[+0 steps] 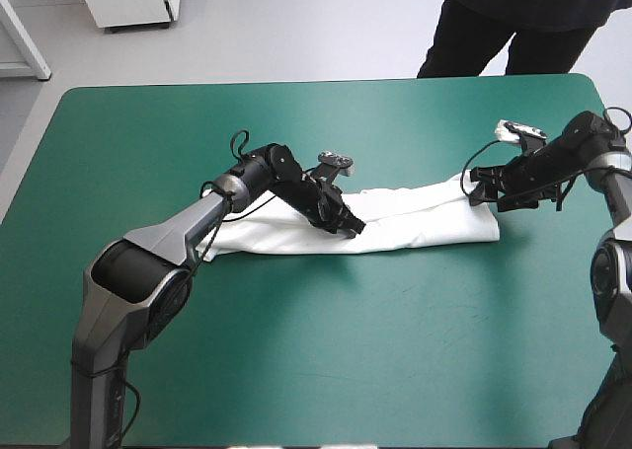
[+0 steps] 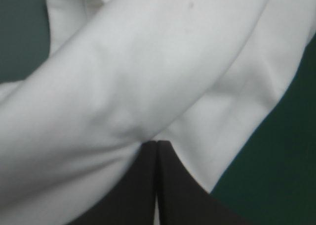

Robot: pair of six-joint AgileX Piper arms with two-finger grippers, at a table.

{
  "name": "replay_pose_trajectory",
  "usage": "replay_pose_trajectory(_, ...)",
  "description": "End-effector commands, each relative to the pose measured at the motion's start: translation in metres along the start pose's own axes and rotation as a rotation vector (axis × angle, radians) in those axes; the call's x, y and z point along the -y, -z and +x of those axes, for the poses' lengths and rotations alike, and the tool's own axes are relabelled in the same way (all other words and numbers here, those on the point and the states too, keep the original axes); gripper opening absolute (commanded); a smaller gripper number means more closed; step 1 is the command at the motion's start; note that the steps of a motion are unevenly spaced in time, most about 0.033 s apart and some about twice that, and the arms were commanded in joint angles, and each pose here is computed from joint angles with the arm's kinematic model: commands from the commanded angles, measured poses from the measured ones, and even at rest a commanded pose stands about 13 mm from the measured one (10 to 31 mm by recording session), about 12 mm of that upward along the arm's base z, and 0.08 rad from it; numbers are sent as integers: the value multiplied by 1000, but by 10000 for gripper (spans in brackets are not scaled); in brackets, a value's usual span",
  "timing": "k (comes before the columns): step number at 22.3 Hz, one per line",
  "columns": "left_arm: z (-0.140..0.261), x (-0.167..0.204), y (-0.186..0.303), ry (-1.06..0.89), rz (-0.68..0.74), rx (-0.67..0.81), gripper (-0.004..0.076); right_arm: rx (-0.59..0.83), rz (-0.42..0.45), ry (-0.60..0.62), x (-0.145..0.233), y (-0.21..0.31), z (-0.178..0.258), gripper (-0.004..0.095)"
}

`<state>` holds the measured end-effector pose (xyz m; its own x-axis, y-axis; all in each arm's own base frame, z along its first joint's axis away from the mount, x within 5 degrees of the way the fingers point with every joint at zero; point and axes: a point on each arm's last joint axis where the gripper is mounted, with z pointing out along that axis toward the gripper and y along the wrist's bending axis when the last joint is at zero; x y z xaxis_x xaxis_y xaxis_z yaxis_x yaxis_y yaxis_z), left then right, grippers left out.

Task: Fold the cloth

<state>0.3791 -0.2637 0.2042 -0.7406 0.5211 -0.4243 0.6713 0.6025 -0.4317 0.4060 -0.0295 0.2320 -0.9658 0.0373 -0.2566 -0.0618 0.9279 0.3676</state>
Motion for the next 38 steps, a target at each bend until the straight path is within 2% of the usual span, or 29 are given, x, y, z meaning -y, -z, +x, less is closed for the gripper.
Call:
replay_pose_trajectory(1,-9,18,20,-37,6,40,-22,55,-41,2,-5,13,-10,560)
replay_pose_trajectory(7,-6,13,21,-56,-37,16,-22,-17,-86,-20,-1,-14,-9,542)
replay_pose_trajectory(8,-6,12,21,-53,-45,14,-22,-23,-89,-13,-5,-17,-9,507)
replay_pose_trajectory(11,-6,12,21,-53,-49,12,-22,-37,-95,30,-15,-21,-8,319)
replay_pose_trajectory(15,-6,12,21,-53,-49,12,-22,-39,-105,43,-21,-23,-8,136)
replay_pose_trajectory(18,-6,12,21,-53,-51,16,-22,-33,-142,57,-24,-23,-9,-4)
replay_pose_trajectory(25,-6,12,21,-43,-51,17,-22,-13,-170,60,-31,-12,-9,-14)
replay_pose_trajectory(33,-7,12,21,-28,-55,26,-22,160,-142,153,-64,66,0,-14)
replay_pose_trajectory(38,-8,11,21,-29,-60,36,-22,229,-142,181,-78,95,8,-14)
